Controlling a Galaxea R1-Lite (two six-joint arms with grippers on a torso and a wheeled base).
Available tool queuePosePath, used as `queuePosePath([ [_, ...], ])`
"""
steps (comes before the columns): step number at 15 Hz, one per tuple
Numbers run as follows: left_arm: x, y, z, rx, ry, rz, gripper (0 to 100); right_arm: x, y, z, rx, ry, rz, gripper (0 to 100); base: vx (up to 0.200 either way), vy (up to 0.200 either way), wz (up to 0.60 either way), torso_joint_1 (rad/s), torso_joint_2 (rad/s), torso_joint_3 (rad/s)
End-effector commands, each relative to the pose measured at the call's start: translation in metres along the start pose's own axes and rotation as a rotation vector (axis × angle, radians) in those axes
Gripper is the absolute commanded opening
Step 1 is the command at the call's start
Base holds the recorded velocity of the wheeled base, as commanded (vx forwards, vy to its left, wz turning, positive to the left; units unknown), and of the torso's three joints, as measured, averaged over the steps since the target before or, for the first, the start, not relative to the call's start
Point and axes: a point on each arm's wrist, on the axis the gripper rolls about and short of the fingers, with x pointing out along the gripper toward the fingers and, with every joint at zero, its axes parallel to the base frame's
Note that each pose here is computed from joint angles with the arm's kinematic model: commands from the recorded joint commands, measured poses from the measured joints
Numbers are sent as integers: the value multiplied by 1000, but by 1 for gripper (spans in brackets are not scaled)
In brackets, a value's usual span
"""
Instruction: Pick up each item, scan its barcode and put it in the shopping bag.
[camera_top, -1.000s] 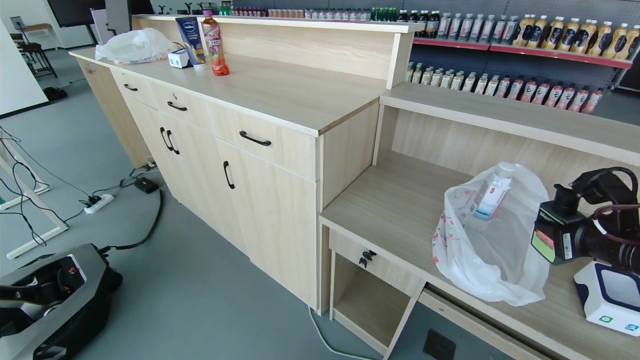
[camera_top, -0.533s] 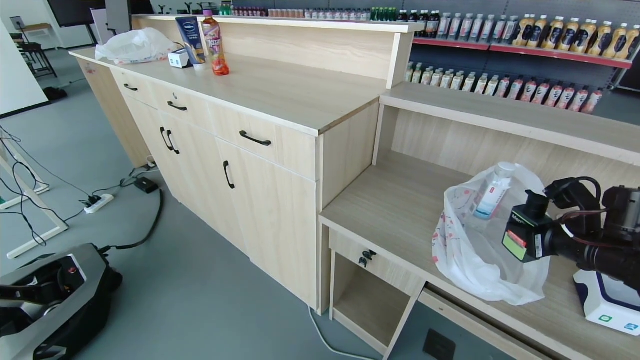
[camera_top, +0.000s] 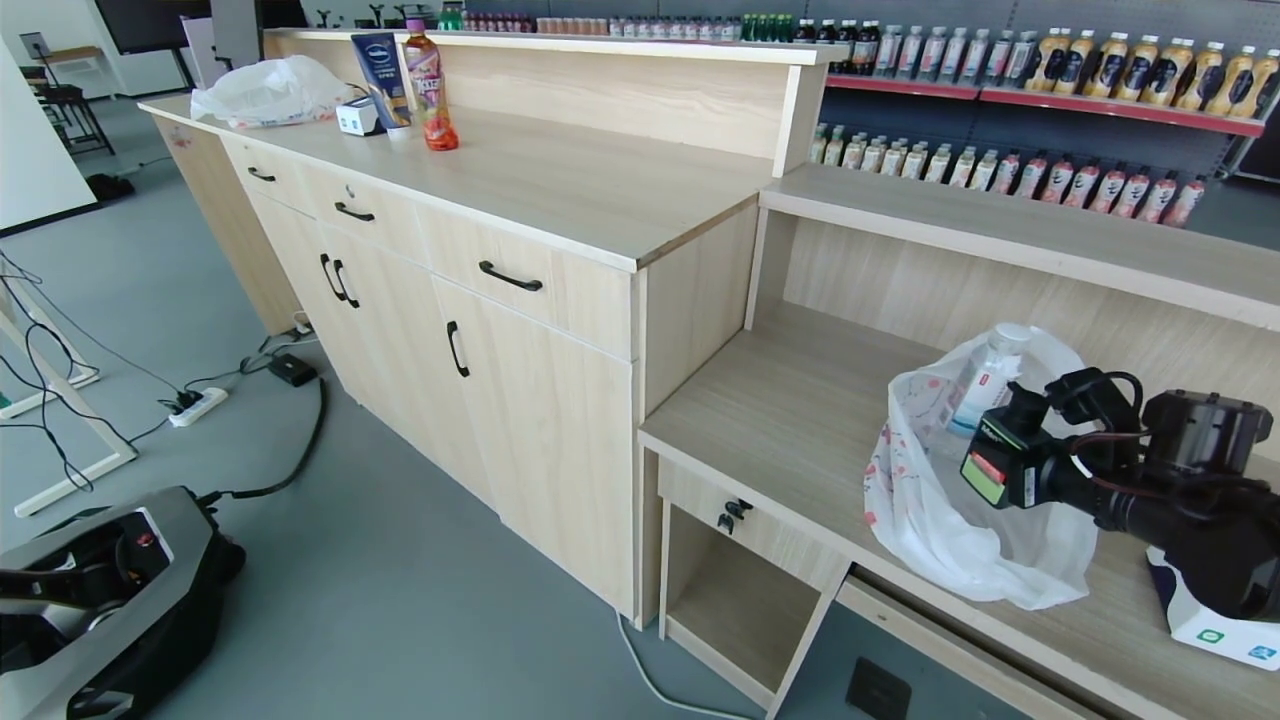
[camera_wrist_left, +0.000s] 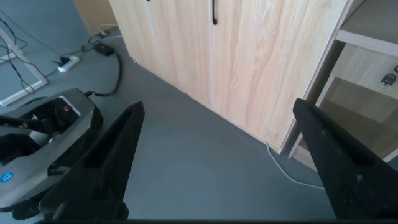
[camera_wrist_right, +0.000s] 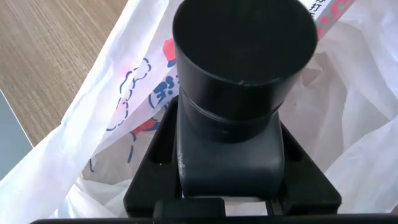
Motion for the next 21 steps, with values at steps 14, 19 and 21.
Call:
queuePosePath([
  [14, 0, 0, 0, 0, 0, 1, 100, 28, -3, -38, 19, 30, 52, 100, 0, 0, 0, 0, 0, 0],
  [19, 0, 0, 0, 0, 0, 1, 100, 22, -8, -20, 6, -29, 77, 100, 0, 0, 0, 0, 0, 0],
  [21, 0, 0, 0, 0, 0, 1, 100, -1, -9, 14, -23, -80, 65, 100, 0, 0, 0, 0, 0, 0],
])
